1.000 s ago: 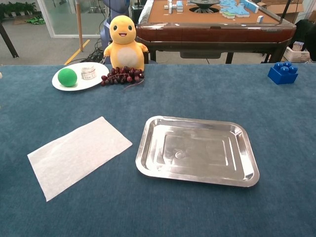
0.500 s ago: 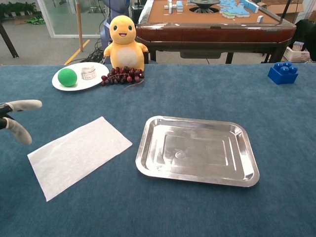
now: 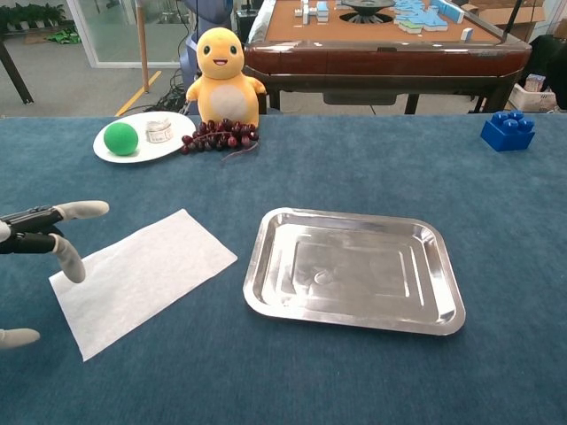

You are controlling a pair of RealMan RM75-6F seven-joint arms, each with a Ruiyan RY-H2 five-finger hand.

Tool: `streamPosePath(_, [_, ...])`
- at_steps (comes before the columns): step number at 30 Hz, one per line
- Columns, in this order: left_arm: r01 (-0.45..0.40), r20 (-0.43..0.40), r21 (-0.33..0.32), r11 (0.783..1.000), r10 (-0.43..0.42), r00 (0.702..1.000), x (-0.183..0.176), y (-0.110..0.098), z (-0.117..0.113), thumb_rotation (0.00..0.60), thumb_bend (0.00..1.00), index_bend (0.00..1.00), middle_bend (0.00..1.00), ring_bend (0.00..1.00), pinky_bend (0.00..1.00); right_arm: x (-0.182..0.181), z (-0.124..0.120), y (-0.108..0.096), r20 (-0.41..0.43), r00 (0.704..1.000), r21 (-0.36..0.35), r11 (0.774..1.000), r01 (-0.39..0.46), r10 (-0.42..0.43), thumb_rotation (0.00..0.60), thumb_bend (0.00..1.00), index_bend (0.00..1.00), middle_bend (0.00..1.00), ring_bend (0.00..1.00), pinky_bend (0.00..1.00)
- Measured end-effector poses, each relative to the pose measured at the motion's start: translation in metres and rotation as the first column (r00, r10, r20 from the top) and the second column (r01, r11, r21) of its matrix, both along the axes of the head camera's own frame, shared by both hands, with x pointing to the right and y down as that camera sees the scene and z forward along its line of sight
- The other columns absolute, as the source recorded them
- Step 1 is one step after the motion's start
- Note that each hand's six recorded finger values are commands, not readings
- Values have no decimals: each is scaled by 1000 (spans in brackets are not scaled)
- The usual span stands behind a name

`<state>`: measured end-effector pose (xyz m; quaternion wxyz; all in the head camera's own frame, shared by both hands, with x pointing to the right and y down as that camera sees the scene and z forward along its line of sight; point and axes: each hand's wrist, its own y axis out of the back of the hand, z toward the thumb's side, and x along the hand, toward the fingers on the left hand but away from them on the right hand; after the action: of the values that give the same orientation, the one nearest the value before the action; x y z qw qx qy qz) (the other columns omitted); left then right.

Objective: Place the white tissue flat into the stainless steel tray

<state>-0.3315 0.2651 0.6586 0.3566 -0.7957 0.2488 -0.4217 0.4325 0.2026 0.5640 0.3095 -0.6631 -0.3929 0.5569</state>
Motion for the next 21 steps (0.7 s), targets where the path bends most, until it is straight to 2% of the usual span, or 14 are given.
streamPosePath(5, [18, -17, -20, 1000, -19, 1000, 5, -1, 6, 600, 270, 410, 0, 0, 153, 1, 0, 0, 0, 1000, 0, 1000, -2, 2, 600, 461, 477, 415, 273, 366])
streamPosePath(21, [-17, 52, -7, 1000, 17, 998, 8, 1, 23, 600, 271, 410, 0, 0, 152, 2, -2, -1, 2, 1000, 4, 1000, -6, 6, 600, 461, 477, 415, 273, 367])
